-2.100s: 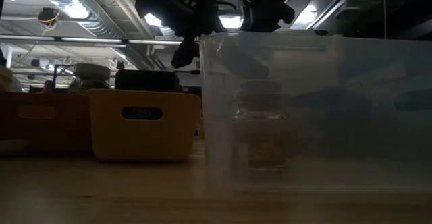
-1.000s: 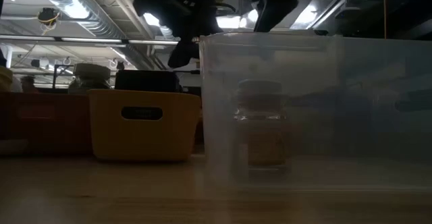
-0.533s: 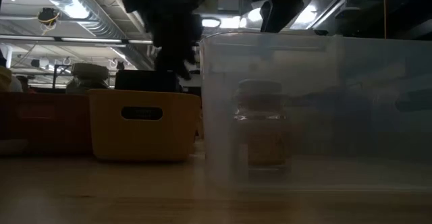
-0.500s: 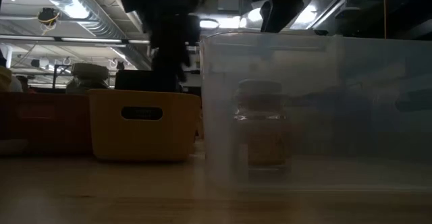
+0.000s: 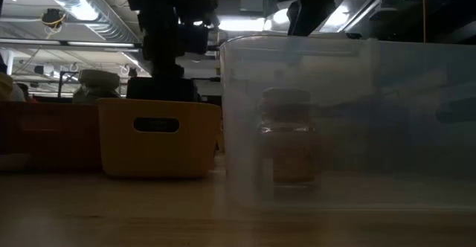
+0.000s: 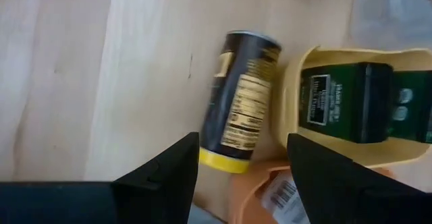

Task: Sort spices by type
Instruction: Put the yellow spice bottle into the blue bin

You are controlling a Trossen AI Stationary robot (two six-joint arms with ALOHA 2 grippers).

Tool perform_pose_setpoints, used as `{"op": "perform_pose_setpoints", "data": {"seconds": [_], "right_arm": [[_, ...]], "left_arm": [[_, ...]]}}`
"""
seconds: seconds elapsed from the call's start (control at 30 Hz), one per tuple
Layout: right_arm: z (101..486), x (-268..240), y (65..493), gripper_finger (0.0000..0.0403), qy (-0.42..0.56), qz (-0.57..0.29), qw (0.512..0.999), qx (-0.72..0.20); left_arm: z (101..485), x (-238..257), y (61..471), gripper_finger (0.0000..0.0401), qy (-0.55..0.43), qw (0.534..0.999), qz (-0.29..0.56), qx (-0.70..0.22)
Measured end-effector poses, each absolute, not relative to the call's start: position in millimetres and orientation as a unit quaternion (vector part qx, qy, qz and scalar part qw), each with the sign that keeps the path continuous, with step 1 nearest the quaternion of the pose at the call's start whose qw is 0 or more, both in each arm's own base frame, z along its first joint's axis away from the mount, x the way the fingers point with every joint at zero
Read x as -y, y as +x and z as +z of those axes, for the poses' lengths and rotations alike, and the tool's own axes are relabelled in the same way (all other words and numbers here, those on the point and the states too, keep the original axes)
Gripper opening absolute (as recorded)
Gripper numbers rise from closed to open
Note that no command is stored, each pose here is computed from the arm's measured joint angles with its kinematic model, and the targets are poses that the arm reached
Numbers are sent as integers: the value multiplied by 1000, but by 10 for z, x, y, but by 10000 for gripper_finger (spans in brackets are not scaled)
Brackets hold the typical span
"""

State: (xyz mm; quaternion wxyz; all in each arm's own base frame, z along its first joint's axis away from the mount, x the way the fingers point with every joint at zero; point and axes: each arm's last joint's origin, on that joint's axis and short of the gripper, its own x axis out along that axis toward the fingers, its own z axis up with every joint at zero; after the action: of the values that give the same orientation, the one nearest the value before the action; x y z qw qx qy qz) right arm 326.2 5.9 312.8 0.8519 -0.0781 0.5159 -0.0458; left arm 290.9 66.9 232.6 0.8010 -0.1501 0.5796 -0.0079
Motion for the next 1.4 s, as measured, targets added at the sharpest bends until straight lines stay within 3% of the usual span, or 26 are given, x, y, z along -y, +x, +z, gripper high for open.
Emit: {"op": "perform_pose_setpoints", "data": {"seconds": [0.17,0.5,1.4], "right_arm": [[3128,-61,3263,243,-75,-42,853,-516],[3129,-59,3263,243,-75,-42,853,-515],[3127,-59,3264,243,-75,-42,853,-515]], "left_arm": [[2198,-632,2969,208,-137,786,-4,-603],[2051,-388,3040,208,-56,767,-75,-634],[1662,-382,3191,208,7,733,-41,-679]]}}
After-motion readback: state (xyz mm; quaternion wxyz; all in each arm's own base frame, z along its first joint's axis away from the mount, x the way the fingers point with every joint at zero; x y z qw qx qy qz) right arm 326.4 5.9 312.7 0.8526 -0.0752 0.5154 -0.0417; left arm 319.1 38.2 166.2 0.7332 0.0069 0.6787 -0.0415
